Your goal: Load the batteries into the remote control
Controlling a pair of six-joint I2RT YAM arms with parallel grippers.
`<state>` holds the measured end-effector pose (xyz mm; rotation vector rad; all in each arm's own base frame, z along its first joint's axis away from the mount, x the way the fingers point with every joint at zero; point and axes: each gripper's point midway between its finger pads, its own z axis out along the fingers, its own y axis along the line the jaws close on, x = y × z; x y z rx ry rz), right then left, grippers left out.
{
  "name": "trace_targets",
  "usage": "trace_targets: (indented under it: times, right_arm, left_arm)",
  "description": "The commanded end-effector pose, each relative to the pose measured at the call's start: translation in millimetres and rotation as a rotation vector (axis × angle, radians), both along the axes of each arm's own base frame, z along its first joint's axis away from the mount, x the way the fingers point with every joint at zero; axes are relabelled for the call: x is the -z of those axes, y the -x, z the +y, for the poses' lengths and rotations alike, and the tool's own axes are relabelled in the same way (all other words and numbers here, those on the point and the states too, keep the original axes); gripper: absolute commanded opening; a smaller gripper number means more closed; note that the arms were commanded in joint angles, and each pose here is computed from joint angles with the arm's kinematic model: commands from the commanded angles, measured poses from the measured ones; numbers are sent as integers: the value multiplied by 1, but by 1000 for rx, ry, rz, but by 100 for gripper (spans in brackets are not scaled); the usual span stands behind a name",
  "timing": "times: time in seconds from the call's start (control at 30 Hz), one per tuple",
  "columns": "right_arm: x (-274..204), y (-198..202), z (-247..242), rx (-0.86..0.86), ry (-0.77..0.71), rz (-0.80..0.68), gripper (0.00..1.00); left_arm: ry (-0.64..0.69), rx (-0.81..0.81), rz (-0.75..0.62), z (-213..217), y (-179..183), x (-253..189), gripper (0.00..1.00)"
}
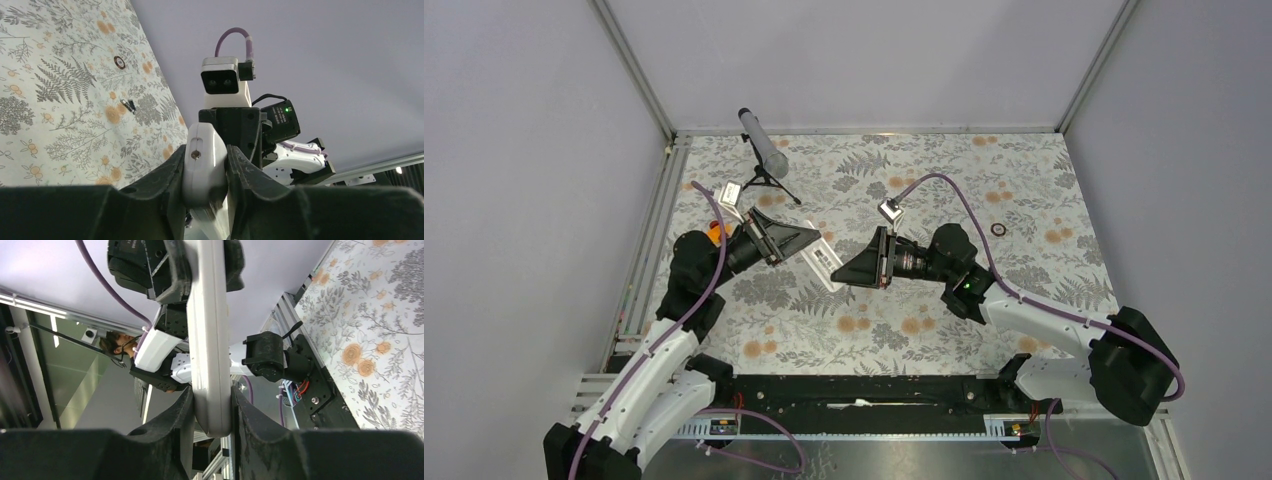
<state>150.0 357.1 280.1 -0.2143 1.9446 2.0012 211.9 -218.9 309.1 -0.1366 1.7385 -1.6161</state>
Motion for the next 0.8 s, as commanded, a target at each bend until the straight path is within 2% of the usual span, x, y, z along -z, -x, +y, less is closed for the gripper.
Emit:
trace_targets:
  times: [0.0, 0.03, 0.1, 0.13, 0.2, 0.3, 0.5, 0.57, 0.6, 0.67, 0.77]
  right_arm:
    - [-17, 2, -1, -5, -29, -77, 42]
    - [-13, -1, -2, 17, -12, -79, 55]
    - [-7, -6, -7, 69, 22, -99, 80]
    - [-2, -9, -10, 91, 47, -108, 87]
    - [5, -16, -17, 151, 99, -117, 92]
    - [13, -26, -26, 237, 137, -76, 82]
    - [7, -28, -22, 248, 23, 36, 47]
    - [20, -33, -23, 274, 61, 84, 45]
    - [30, -37, -25, 309, 97, 108, 53]
    - [38, -43, -32, 365, 126, 115, 60]
    - [23, -41, -31, 346, 60, 59, 55]
  left_arm:
    - [-1, -25, -78, 2, -4, -13, 4]
    - [-6, -31, -78, 2, -6, -11, 0]
    - [-22, -44, -92, 3, -9, -6, 0]
    - [-35, -55, -100, 4, -12, -2, 0]
    - [-64, -93, -100, 7, -19, 9, 0]
    - [-82, -152, -107, 12, -29, 21, 0]
    - [-40, -253, -112, 23, -42, 32, 0]
    - [-29, -275, -117, 26, -44, 31, 0]
    - [-29, -288, -117, 27, -45, 30, 0]
    - [-39, -309, -115, 30, -46, 30, 0]
    - [-40, -314, -107, 31, -47, 32, 0]
